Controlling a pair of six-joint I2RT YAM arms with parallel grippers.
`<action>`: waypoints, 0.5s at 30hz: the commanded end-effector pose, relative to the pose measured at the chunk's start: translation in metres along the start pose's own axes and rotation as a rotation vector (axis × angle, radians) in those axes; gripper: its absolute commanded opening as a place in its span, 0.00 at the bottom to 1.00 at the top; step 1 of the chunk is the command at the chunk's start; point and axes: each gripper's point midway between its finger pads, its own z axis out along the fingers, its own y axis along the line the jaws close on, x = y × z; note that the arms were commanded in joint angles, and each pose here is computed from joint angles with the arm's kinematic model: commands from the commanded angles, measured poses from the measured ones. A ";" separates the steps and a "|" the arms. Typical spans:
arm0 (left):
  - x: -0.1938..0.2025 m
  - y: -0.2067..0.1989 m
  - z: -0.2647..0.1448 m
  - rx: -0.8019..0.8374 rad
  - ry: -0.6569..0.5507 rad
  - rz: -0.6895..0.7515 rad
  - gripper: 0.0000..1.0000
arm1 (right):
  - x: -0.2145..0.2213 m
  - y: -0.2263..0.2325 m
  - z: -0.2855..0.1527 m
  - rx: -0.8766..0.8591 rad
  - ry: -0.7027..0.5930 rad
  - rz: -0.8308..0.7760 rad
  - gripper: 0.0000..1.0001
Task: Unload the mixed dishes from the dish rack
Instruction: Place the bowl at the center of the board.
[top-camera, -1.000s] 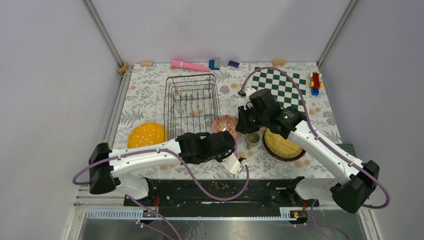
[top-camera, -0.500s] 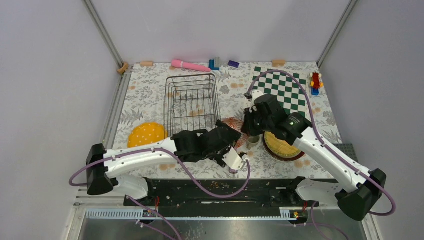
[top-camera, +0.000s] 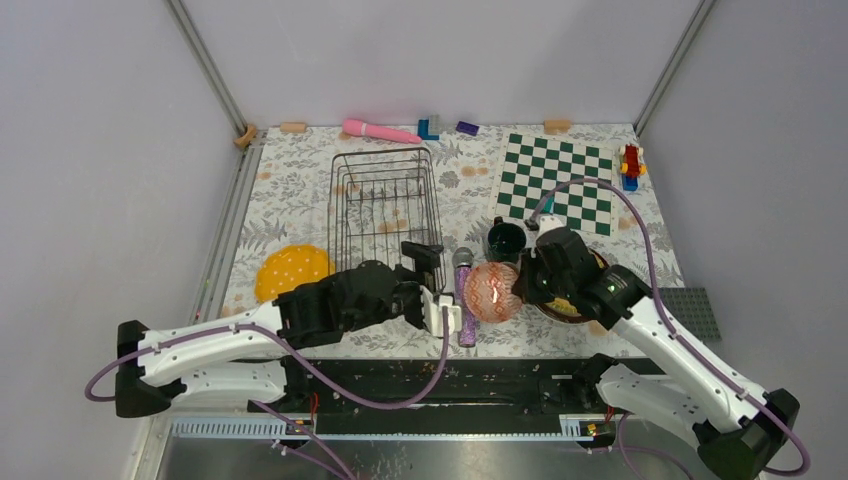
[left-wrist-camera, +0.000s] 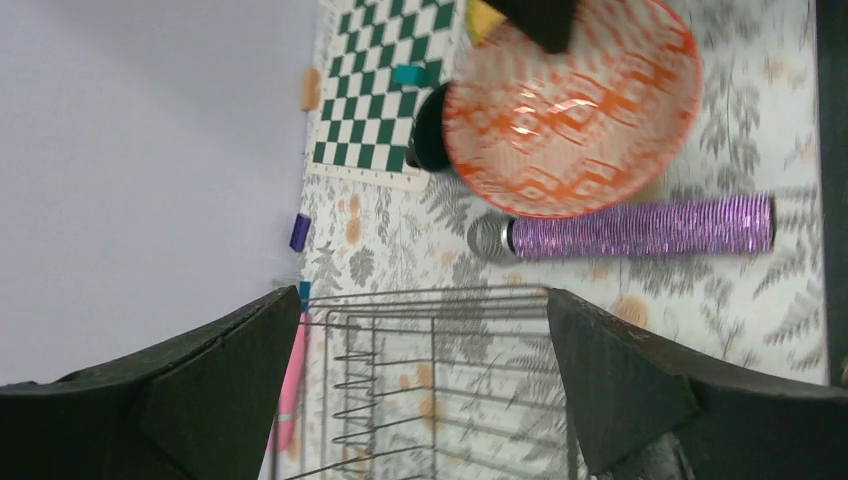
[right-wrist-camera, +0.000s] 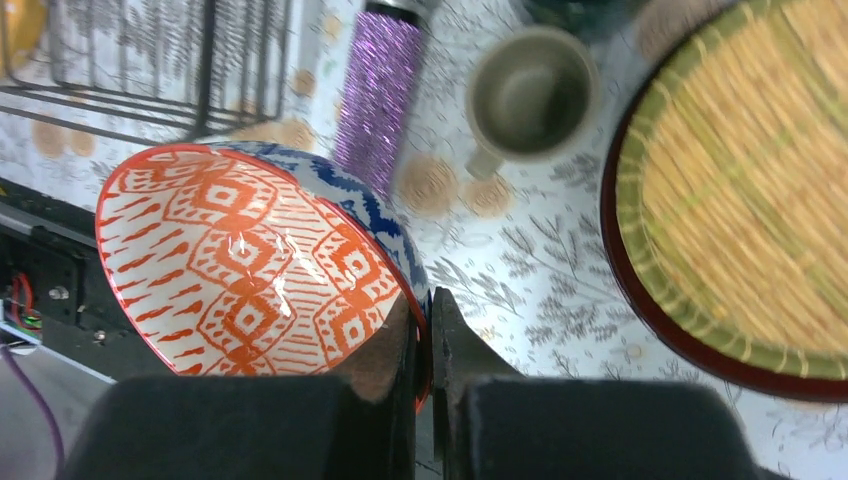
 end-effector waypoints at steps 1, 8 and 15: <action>-0.039 0.045 -0.017 -0.233 -0.211 -0.355 0.99 | 0.020 -0.016 -0.003 0.038 -0.022 0.081 0.00; -0.034 0.082 -0.048 -0.487 -0.317 -0.776 0.99 | 0.055 -0.034 0.021 0.048 -0.033 0.116 0.02; 0.032 0.113 -0.087 -0.908 -0.237 -1.163 0.99 | 0.069 -0.046 0.035 0.095 -0.016 0.145 0.03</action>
